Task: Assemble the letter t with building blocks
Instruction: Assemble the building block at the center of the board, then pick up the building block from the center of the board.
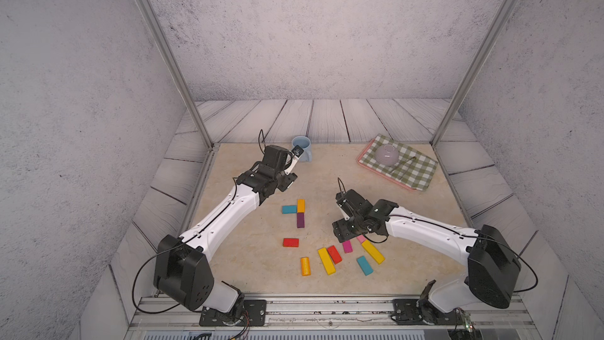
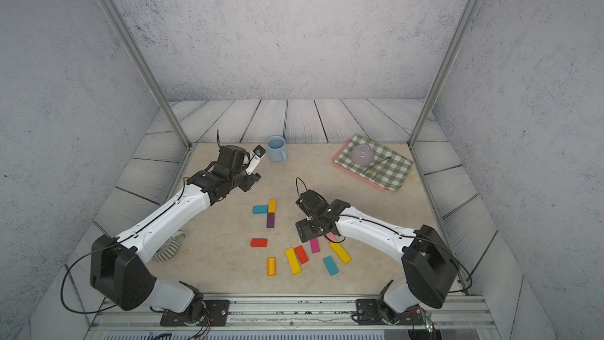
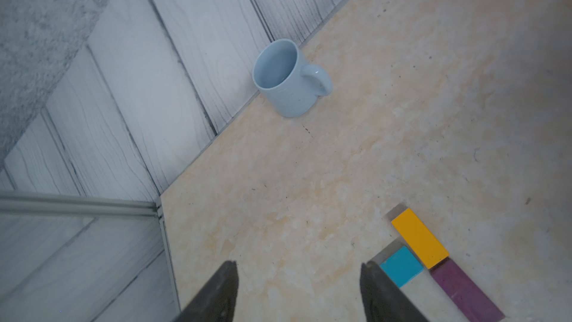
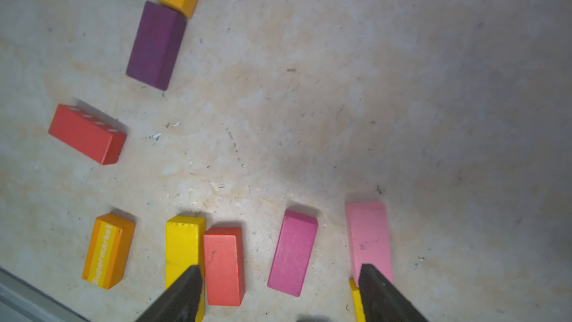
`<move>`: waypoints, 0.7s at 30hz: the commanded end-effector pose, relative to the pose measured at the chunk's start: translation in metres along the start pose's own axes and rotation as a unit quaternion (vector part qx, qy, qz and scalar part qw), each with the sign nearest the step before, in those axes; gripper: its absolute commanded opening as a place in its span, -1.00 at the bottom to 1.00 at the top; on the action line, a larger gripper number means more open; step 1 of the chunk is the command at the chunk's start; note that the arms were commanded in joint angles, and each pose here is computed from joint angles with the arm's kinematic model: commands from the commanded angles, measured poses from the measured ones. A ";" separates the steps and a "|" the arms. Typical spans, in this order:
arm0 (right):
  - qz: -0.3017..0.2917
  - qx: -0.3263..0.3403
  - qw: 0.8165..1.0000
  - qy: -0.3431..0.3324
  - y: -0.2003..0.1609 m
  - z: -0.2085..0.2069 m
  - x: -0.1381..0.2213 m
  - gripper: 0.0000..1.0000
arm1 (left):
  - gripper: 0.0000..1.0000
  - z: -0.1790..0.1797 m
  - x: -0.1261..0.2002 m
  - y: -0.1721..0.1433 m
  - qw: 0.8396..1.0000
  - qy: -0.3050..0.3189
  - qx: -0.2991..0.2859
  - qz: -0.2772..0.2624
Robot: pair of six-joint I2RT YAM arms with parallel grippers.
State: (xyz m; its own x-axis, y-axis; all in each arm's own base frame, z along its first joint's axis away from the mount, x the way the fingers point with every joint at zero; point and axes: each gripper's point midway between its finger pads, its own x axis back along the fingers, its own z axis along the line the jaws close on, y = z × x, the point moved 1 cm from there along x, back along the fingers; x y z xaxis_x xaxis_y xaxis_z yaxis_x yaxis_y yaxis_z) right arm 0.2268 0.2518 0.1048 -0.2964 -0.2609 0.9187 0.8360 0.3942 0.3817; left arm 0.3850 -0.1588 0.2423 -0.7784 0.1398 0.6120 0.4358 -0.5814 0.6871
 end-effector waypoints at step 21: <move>0.064 -0.035 0.993 -0.091 -0.024 -0.009 -0.034 0.29 | 0.35 0.006 -0.001 -0.092 0.953 -0.014 0.288 0.096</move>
State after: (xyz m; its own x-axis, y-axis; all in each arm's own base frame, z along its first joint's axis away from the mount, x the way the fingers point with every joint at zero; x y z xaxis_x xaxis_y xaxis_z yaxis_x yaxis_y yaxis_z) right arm 0.2151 0.2523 0.0665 -0.2576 -0.0994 0.9611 0.8710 0.4068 0.2755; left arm 0.3454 -0.0951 0.1687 -0.6208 0.0558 0.7820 0.7767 -0.0924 0.6231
